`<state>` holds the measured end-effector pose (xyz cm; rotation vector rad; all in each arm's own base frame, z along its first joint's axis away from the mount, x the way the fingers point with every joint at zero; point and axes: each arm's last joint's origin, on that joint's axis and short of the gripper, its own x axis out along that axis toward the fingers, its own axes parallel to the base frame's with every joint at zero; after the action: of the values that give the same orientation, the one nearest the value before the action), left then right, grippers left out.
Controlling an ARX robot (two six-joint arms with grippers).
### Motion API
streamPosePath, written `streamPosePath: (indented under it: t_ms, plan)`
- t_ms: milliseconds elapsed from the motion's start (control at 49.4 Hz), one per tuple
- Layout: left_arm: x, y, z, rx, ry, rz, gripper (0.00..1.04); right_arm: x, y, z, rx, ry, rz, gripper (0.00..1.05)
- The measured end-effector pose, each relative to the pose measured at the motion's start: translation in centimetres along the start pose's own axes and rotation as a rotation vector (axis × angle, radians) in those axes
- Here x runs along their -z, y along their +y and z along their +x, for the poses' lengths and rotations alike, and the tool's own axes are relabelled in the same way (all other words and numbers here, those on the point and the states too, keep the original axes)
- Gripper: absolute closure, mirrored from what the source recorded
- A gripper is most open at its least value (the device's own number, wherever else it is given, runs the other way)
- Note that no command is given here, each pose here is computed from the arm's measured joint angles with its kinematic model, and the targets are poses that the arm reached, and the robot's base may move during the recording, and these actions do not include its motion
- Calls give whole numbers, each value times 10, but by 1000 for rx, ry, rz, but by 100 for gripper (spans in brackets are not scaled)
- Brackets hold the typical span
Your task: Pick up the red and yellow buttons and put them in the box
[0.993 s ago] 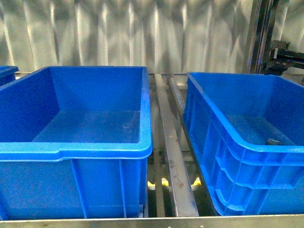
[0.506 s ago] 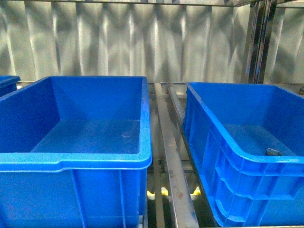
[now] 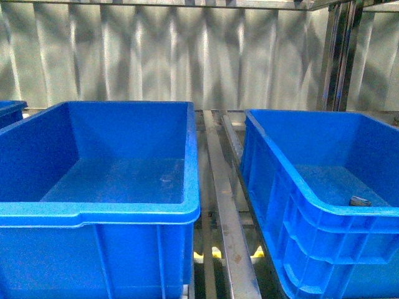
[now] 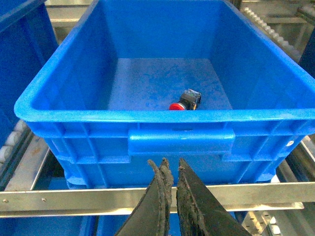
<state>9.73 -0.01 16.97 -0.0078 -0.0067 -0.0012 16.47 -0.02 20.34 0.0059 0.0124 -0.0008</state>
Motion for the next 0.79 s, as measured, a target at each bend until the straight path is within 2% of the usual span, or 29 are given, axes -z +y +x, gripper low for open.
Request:
streamPosePath:
  t_ms: [365,790]
  plan:
    - [0,0,0,0,0,0,8,22,0,-27,0,-3,0,98]
    - [0,0,0,0,0,0,8,31,0,-41,2,-26,0,98]
